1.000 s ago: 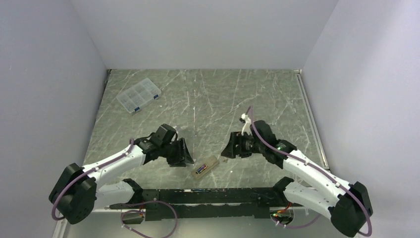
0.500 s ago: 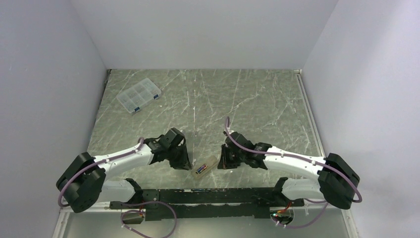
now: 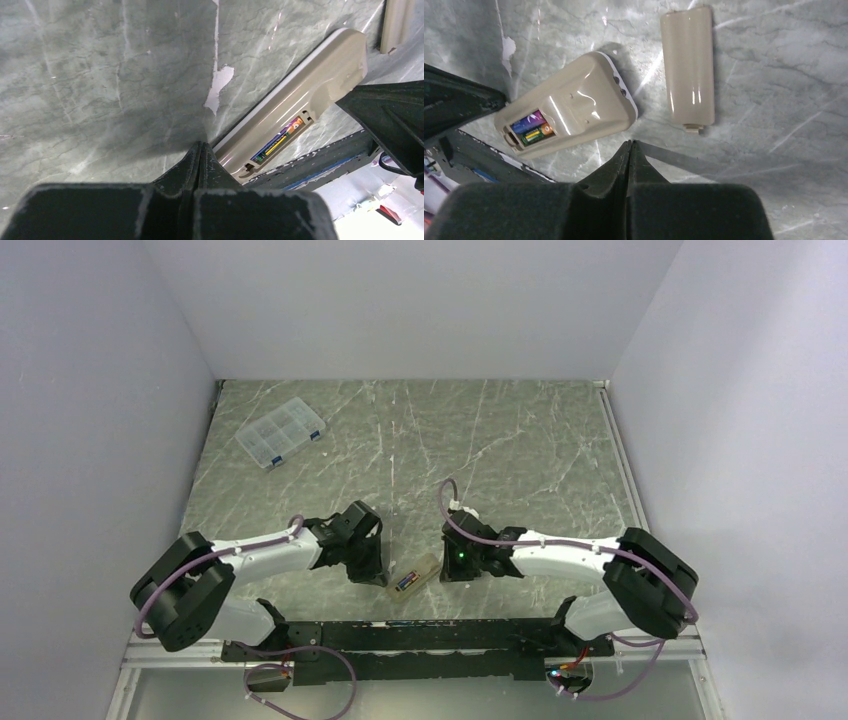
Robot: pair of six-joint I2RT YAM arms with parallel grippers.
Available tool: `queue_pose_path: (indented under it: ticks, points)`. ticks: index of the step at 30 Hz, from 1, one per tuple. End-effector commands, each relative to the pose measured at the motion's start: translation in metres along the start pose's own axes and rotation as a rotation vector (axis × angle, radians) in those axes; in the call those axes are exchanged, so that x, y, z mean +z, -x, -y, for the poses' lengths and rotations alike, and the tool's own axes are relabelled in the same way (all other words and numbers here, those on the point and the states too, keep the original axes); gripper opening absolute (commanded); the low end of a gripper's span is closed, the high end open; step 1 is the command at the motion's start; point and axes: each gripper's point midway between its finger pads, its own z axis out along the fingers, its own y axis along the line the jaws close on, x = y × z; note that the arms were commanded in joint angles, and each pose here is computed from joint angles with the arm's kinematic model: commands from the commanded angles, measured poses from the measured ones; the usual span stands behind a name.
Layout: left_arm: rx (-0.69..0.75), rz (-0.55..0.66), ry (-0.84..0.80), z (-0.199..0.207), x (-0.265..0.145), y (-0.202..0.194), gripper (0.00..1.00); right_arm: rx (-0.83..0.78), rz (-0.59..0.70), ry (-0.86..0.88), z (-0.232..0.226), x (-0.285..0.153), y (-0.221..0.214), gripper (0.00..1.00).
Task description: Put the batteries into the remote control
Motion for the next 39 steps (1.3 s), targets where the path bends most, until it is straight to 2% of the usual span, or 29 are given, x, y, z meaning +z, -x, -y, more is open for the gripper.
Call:
queue_pose_path:
  ticks: [1,17,39]
  points:
    - [0.043,0.023,-0.041,0.016,0.001,0.008,0.01,0.001,0.065,-0.01,-0.009,0.006,0.019,0.0]
    - [0.062,-0.003,-0.047,0.022,0.006,-0.007,0.0,-0.047,0.065,-0.033,-0.02,0.024,0.035,0.0]
    - [0.027,0.04,-0.068,0.03,0.009,-0.013,0.0,-0.181,-0.011,0.034,-0.048,0.034,0.041,0.0]
